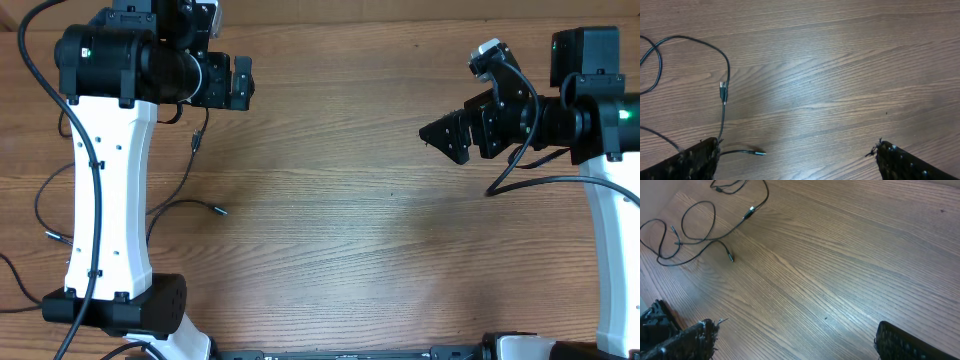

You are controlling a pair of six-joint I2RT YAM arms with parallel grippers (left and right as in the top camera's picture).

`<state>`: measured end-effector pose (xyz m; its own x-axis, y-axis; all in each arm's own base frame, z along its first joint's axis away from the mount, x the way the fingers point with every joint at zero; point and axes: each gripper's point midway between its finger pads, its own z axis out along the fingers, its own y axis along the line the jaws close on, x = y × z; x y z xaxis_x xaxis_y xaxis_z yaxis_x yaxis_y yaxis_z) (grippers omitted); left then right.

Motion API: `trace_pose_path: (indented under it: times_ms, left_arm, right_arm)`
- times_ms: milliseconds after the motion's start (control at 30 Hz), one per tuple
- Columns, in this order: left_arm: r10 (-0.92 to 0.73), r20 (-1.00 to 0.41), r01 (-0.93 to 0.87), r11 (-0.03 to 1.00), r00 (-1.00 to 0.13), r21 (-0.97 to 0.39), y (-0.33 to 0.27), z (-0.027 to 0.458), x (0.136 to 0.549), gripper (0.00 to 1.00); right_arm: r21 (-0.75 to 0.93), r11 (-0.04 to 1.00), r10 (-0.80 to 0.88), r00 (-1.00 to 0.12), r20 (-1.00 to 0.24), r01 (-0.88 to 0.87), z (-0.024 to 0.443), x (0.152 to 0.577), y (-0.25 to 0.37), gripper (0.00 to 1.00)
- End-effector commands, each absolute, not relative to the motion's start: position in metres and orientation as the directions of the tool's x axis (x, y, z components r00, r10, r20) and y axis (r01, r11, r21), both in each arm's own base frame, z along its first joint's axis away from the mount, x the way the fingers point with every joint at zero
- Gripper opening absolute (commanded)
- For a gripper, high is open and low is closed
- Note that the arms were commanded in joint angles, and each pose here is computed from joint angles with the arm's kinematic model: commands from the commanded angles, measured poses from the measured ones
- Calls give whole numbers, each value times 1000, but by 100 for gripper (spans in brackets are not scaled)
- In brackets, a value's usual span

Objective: Untangle cables

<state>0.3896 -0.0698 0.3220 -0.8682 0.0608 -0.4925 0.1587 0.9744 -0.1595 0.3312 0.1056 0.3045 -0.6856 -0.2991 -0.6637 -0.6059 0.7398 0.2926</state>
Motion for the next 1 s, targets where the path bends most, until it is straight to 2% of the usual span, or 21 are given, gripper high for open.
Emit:
trace_pose_path:
  times_ms: [0,733,967]
  left_arm:
    - [46,-502,144,977,-864,-159,-69,327,388,100]
    - [47,-494,145,976,-868,-161,-71,324,389,100]
    - [-5,-526,112,976,-850,-189,-74,333,394,100]
  right_arm:
    - [283,740,-302,-678,-671,-610,307,332,105,100]
    - [283,740,-302,-678,-671,-610,307,332,105,100]
    - [283,740,-302,-678,-671,-610,307,332,105,100]
